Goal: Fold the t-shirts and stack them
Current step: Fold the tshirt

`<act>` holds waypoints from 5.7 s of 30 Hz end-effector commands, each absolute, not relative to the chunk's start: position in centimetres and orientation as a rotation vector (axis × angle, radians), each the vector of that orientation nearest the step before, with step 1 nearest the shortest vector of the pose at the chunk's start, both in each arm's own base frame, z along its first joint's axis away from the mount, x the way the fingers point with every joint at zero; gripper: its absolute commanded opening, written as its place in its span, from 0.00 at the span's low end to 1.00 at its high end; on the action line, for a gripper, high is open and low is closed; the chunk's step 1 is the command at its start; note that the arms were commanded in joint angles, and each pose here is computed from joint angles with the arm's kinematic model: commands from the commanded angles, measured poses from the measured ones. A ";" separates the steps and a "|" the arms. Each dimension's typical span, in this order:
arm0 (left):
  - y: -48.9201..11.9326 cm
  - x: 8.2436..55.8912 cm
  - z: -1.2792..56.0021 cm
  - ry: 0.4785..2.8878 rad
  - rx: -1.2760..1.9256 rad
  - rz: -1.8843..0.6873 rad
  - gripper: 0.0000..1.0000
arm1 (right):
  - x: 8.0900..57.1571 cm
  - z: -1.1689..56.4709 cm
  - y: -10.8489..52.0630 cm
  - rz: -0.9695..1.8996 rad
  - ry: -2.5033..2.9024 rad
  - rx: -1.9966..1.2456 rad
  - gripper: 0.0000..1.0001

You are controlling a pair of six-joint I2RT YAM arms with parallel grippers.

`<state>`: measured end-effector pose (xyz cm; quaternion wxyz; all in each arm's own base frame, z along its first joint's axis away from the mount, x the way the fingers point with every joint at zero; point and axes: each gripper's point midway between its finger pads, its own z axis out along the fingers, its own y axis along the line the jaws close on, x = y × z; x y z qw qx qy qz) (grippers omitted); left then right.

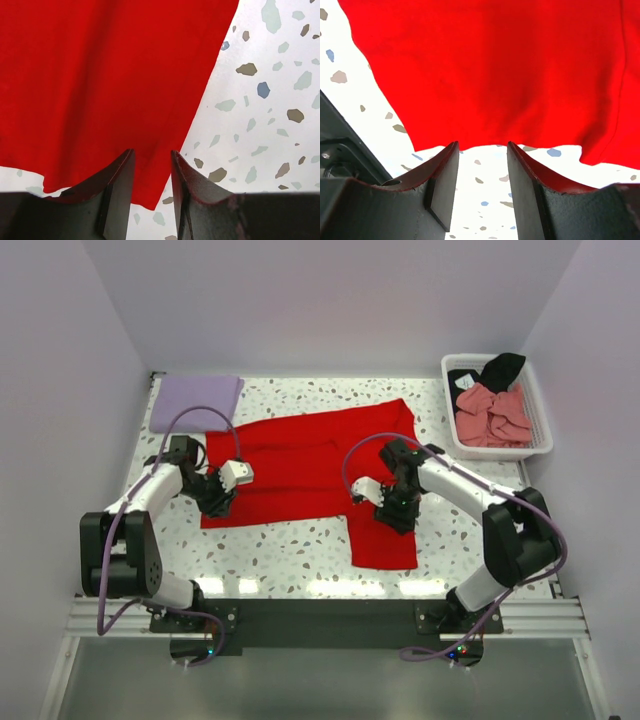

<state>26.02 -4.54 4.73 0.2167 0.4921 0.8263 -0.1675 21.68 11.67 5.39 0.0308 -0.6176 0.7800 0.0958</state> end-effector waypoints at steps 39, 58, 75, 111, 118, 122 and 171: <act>-0.3 18.9 -1.8 2.175 1.910 -0.377 0.21 | 19.9 1.0 8.7 0.172 2.438 -1.985 0.27; -1.7 18.7 1.8 2.128 1.842 -0.415 0.33 | 19.5 1.7 9.4 0.212 2.452 -1.902 0.40; -0.5 18.8 0.0 2.132 1.877 -0.309 0.32 | 19.7 1.0 9.2 0.179 2.472 -1.896 0.00; -0.4 20.8 3.5 2.101 1.767 -0.225 0.23 | 18.8 6.9 10.0 0.259 2.393 -1.729 0.00; 0.1 21.2 1.9 2.120 1.815 -0.234 0.29 | 19.0 6.7 10.0 0.254 2.394 -1.744 0.00; -0.2 20.3 1.5 2.110 1.848 -0.287 0.29 | 19.0 6.4 9.9 0.248 2.400 -1.752 0.00; -1.3 26.3 8.4 2.073 1.616 -0.434 0.00 | 28.2 14.1 10.9 0.232 2.318 -1.610 0.00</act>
